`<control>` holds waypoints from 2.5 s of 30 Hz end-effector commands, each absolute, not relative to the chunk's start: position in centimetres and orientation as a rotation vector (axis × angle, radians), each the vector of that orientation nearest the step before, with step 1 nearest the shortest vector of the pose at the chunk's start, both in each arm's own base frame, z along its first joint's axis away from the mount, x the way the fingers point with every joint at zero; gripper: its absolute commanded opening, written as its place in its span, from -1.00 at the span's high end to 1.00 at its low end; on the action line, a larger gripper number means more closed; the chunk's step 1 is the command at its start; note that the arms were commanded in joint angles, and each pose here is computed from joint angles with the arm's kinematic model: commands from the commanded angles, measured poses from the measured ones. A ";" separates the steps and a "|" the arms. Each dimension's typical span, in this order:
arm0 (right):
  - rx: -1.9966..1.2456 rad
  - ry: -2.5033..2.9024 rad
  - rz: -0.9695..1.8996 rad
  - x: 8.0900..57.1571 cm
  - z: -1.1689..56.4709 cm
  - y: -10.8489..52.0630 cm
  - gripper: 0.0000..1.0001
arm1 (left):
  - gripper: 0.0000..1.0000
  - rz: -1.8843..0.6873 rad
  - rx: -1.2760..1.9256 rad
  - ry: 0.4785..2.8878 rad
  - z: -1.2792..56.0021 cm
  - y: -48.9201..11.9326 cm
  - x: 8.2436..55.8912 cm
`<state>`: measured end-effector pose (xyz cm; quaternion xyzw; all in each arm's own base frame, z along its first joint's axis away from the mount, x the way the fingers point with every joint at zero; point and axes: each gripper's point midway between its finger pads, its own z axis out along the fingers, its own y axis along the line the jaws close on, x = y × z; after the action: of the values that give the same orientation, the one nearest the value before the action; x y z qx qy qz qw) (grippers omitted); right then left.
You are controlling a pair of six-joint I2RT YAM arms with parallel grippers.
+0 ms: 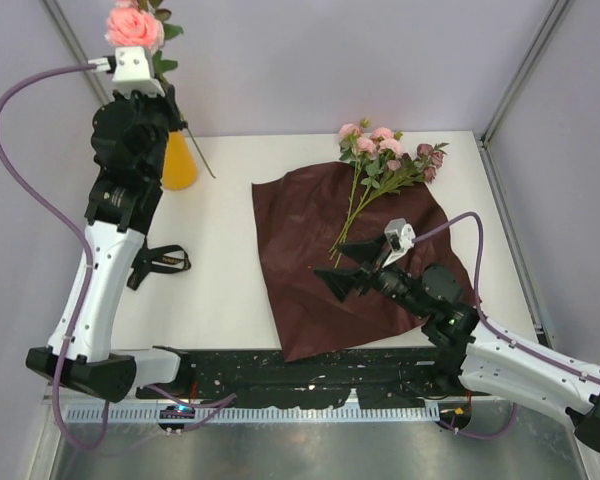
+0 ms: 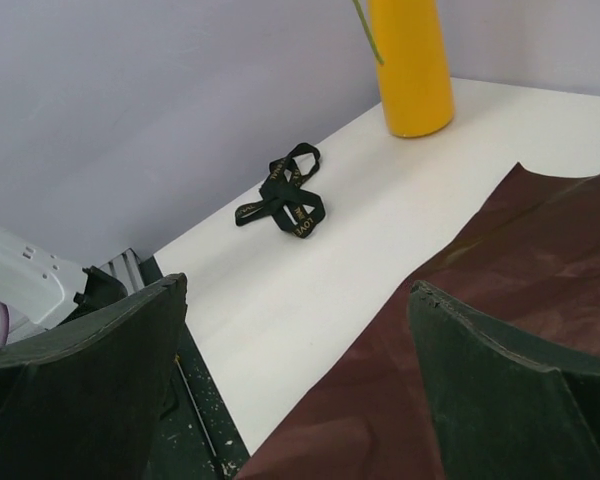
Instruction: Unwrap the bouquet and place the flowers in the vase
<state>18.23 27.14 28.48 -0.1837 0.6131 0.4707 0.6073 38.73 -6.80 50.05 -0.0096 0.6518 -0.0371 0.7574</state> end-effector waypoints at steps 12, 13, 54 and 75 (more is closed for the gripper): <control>-0.488 1.406 0.959 19.1 28.6 26.6 -0.91 | 1.00 0.174 -0.220 1.120 61.9 2.9 42.5; -0.491 1.400 0.960 19.1 28.9 26.7 -0.91 | 1.00 0.182 -0.231 1.114 61.9 3.4 42.8; -0.541 1.433 0.937 20.0 28.5 28.3 -0.91 | 0.76 0.339 -0.101 1.243 48.8 5.0 53.6; -0.021 1.802 0.639 24.6 24.8 22.5 -0.91 | -0.99 0.015 0.067 1.465 43.9 -0.8 45.6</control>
<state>22.55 25.15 25.56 -0.1177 0.7279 0.3375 0.5852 49.81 2.19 41.89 0.0055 0.6768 0.0909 0.7305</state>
